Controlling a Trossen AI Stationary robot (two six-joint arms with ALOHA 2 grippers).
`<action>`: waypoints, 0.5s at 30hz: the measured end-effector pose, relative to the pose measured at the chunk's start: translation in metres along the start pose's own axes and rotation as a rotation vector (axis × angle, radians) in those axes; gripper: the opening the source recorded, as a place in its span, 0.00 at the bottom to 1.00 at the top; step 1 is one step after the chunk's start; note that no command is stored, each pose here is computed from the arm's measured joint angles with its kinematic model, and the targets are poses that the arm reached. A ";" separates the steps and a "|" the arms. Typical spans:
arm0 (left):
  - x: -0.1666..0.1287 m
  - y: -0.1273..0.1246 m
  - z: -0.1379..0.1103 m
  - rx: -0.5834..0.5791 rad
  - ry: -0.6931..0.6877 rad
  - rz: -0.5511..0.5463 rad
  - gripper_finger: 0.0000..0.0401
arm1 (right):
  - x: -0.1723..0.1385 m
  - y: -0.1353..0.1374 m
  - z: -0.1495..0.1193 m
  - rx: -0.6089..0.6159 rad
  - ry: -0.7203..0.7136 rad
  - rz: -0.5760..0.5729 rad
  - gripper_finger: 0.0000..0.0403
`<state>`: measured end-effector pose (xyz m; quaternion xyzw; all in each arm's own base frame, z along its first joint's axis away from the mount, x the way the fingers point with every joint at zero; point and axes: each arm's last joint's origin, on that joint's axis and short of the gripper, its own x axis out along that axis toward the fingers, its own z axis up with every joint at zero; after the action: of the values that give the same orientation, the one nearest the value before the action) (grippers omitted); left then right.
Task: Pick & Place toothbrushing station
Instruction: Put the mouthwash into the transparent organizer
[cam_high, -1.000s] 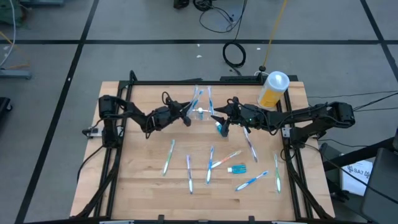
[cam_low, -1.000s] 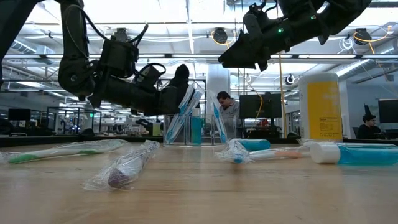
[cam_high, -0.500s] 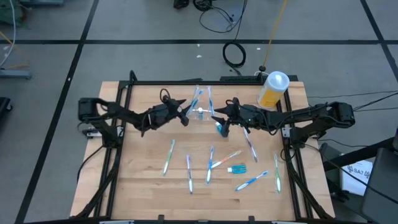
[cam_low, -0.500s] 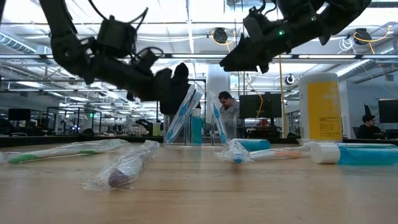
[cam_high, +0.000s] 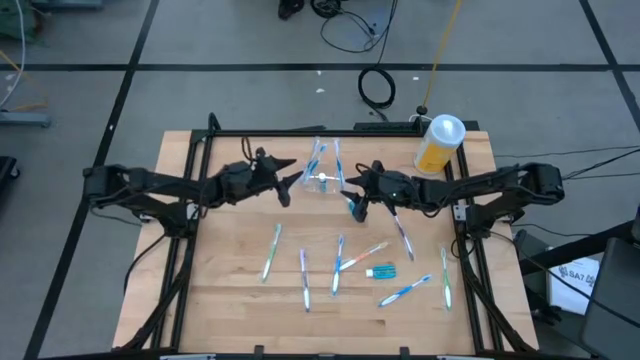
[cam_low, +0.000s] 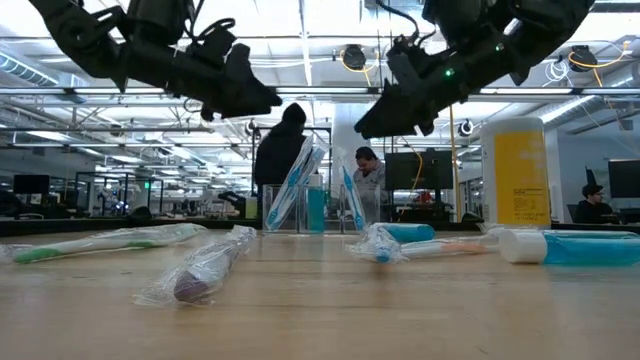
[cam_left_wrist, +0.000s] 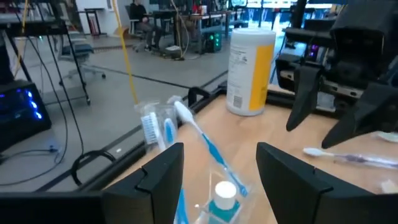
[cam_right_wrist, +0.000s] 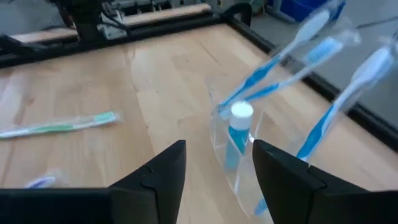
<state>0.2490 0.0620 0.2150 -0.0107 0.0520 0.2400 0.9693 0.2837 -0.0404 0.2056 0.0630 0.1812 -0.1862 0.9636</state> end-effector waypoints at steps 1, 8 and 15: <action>-0.001 0.001 0.000 0.006 0.012 0.002 0.52 | 0.003 0.000 -0.002 0.005 0.006 0.000 0.46; -0.004 0.003 -0.018 0.041 0.206 0.005 0.52 | 0.014 0.006 -0.012 0.031 0.057 0.007 0.53; 0.000 0.006 -0.016 0.029 0.304 -0.062 0.52 | 0.013 0.020 0.016 0.084 0.187 0.001 0.49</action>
<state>0.2446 0.0669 0.1989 -0.0347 0.2012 0.2047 0.9573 0.3078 -0.0296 0.2168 0.1208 0.2625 -0.1863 0.9390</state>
